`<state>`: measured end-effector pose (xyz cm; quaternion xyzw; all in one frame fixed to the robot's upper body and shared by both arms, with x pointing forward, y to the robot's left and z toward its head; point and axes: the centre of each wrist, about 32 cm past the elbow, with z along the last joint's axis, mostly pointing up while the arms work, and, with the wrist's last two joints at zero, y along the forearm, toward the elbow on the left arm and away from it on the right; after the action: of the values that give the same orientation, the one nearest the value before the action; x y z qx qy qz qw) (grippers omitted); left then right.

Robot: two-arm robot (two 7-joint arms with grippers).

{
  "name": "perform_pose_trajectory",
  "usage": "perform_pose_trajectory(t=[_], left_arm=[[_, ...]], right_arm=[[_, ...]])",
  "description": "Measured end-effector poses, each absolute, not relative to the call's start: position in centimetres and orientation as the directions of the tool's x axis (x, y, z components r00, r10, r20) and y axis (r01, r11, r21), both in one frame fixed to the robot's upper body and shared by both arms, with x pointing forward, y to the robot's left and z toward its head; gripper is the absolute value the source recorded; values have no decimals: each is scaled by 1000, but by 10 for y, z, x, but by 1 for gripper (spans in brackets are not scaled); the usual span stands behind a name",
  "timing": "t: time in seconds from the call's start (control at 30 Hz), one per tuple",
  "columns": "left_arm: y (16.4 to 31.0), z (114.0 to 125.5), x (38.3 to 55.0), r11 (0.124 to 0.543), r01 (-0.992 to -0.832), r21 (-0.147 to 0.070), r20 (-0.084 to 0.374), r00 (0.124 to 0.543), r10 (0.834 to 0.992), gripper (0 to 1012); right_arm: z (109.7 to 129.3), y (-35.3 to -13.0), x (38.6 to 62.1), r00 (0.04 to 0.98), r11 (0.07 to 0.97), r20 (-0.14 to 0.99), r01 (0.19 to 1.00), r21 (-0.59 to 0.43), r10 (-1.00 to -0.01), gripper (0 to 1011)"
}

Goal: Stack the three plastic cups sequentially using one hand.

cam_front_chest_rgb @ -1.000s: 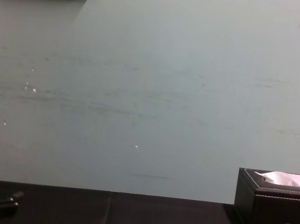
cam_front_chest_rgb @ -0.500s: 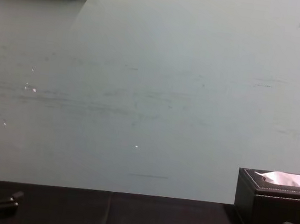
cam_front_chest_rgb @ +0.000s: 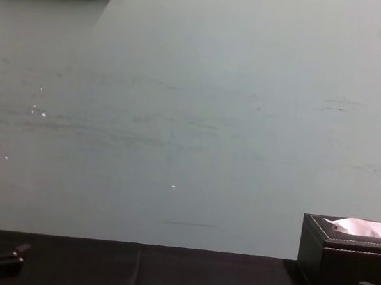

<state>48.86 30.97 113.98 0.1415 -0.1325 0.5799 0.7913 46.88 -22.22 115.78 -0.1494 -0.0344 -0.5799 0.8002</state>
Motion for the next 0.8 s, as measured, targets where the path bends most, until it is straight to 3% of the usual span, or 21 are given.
perform_pose_trajectory(t=[0.8], left_arm=[[310,1140,489,287,-955,70,374,292,880,1000]], right_arm=[[1158,-222,469,325,283,228,938,-199,-918,1000]])
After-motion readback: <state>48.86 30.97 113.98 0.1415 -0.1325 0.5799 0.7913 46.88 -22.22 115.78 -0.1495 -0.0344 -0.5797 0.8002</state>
